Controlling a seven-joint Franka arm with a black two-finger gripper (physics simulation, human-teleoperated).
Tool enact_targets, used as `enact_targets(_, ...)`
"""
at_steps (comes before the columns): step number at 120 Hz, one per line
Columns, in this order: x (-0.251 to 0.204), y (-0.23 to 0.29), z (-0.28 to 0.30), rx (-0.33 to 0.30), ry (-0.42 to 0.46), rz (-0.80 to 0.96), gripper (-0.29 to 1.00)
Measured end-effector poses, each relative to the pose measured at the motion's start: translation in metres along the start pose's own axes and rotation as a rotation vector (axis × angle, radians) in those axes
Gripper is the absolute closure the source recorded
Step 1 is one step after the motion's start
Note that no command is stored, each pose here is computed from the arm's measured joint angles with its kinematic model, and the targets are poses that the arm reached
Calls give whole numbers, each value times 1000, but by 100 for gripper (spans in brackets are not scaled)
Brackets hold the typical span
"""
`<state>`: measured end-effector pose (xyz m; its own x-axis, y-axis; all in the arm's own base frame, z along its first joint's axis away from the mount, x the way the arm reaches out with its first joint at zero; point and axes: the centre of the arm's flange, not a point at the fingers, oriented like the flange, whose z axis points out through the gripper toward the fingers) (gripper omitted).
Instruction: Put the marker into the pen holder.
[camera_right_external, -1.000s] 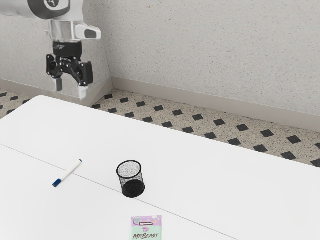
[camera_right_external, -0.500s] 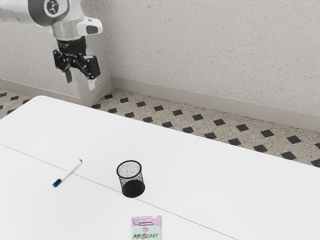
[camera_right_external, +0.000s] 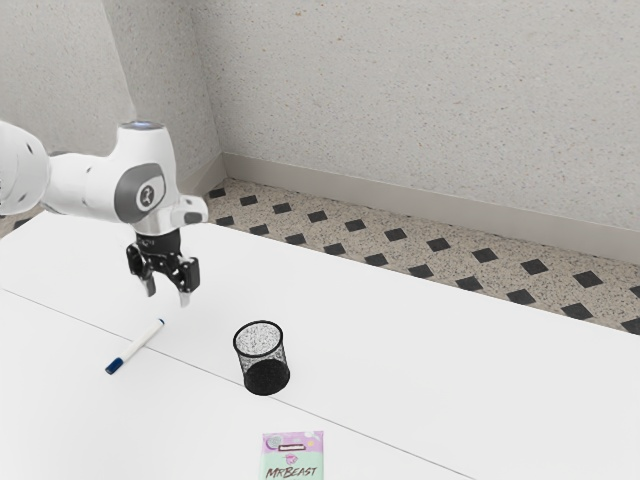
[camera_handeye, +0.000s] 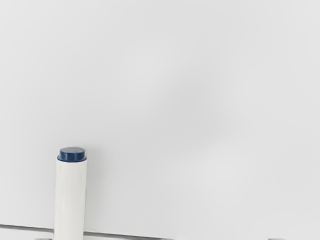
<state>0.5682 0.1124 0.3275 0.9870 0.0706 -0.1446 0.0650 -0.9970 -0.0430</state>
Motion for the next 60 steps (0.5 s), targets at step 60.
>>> enact_targets(60, -16, -55, 73, -14, 98, 14, 16)
